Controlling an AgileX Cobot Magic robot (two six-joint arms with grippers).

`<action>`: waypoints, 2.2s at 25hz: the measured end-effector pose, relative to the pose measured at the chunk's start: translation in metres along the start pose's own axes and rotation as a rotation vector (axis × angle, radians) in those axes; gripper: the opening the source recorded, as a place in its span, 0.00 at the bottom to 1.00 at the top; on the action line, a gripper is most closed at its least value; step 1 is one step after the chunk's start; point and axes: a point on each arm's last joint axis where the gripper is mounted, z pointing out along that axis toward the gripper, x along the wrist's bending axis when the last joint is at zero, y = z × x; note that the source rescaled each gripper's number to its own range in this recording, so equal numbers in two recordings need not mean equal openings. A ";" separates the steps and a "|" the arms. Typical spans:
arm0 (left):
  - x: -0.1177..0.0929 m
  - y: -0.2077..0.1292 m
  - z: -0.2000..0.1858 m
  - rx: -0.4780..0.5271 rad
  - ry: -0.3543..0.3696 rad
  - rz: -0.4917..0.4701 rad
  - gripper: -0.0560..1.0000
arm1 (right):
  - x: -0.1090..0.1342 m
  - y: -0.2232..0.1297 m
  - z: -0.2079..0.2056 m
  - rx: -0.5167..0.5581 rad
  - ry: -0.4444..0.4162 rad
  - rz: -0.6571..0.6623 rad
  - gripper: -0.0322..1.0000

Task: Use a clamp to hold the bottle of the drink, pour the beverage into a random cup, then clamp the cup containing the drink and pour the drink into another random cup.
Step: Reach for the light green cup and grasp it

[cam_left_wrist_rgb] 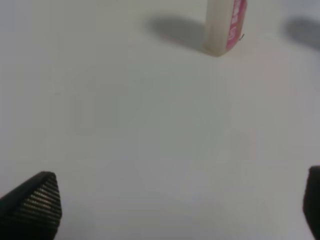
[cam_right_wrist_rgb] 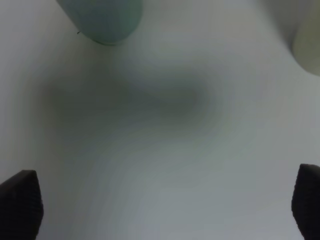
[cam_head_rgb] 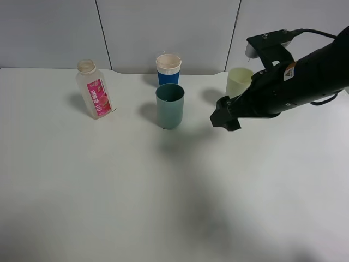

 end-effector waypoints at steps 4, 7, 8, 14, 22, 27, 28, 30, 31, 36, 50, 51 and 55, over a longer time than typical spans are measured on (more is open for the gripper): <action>0.000 0.000 0.000 0.000 0.000 0.000 0.94 | 0.002 -0.002 0.015 0.018 -0.001 -0.010 1.00; 0.000 0.000 0.000 0.000 0.000 0.000 0.94 | 0.003 -0.001 0.026 -0.004 -0.005 -0.036 1.00; 0.000 0.000 0.000 0.000 0.000 0.000 0.94 | 0.004 -0.001 0.030 -0.006 -0.006 -0.041 1.00; 0.000 0.000 0.000 0.000 0.000 0.000 0.94 | 0.001 -0.006 0.052 0.008 -0.024 -0.081 1.00; 0.000 0.000 0.000 0.000 0.000 0.000 0.94 | -0.003 -0.011 0.084 -0.016 -0.042 -0.146 1.00; 0.000 0.000 0.000 0.000 0.000 0.000 0.94 | -0.004 -0.012 0.100 -0.060 -0.044 -0.190 1.00; 0.000 0.000 0.000 0.000 0.000 0.000 0.94 | -0.004 -0.013 0.103 -0.070 -0.043 -0.197 1.00; 0.000 0.000 0.000 0.000 0.000 0.000 0.94 | -0.004 -0.015 0.111 -0.081 -0.040 -0.208 1.00; 0.000 0.000 0.000 0.000 0.000 0.000 0.94 | -0.004 -0.015 0.114 -0.091 -0.037 -0.219 1.00; 0.000 0.000 0.000 0.000 0.000 0.000 0.94 | 0.005 -0.017 0.128 -0.160 -0.004 -0.276 1.00; 0.000 0.000 0.000 0.000 0.000 0.000 0.94 | 0.009 -0.019 0.157 -0.397 0.050 -0.306 1.00; 0.000 0.000 0.000 0.000 0.000 0.000 0.94 | 0.010 -0.019 0.158 -0.414 0.054 -0.309 1.00; 0.000 0.000 0.000 0.000 0.000 0.000 0.94 | 0.010 -0.021 0.164 -0.478 0.054 -0.350 1.00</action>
